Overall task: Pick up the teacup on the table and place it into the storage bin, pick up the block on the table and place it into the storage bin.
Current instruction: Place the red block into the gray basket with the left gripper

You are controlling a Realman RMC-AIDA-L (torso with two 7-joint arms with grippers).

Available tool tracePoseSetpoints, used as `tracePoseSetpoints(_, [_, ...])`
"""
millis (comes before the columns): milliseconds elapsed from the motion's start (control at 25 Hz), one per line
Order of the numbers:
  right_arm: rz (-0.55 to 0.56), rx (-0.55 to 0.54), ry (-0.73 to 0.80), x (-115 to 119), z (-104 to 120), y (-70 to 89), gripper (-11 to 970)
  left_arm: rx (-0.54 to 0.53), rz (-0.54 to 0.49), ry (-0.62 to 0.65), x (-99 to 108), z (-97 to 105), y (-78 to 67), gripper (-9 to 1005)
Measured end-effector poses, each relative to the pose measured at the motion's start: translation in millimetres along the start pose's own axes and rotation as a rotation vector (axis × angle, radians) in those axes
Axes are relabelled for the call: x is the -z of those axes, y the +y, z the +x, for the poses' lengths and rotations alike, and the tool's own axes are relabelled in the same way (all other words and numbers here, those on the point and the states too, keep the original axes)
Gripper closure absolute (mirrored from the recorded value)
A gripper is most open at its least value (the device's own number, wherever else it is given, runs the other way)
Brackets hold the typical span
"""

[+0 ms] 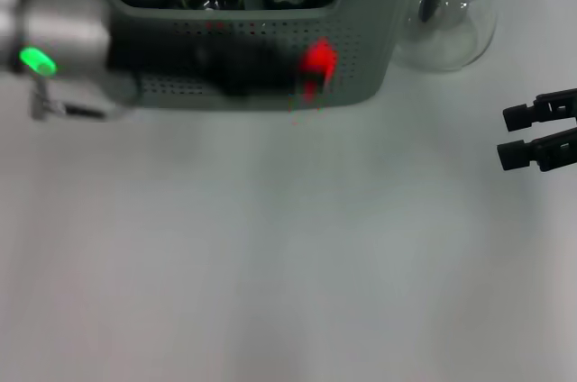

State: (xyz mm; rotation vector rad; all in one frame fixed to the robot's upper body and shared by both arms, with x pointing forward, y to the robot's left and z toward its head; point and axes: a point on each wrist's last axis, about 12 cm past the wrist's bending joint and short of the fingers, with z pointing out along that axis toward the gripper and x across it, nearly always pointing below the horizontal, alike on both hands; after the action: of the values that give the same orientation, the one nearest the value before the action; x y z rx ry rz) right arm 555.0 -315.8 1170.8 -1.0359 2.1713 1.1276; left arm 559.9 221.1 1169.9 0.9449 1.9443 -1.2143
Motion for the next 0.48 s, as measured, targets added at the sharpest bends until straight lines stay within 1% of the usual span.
tracePoseSetpoints(40, [0.001,-0.002,0.000,0.6,0.8,-0.1,31,-0.015,0.071,-0.091,12.5,-11.7,-5.8,717])
tracePoseSetpoints(120, [0.005,-0.005,-0.004,1.9,1.6,-0.4,31,-0.053,0.157,-0.213,30.3,-31.1,-12.5,717])
tracePoseSetpoints(200, [0.006,-0.006,-0.008,2.7,1.8,-0.5,31,-0.081,0.167,-0.267,41.9,-48.8,-12.8,716])
tracePoseSetpoints(280, [0.007,-0.010,-0.010,3.0,1.9,-0.5,31,-0.089,0.097,-0.286,47.6,-67.9,-5.3,716])
tracePoseSetpoints(320, [0.007,-0.012,-0.009,3.0,1.9,-0.5,31,-0.081,0.036,-0.283,48.5,-75.7,1.4,716])
tracePoseSetpoints(400, [0.006,-0.014,-0.009,2.9,1.8,-0.3,31,-0.040,-0.131,-0.248,46.9,-88.7,21.5,716])
tracePoseSetpoints(480, [0.006,-0.015,-0.009,2.8,1.8,-0.3,31,0.004,-0.286,-0.177,39.1,-95.5,41.4,716])
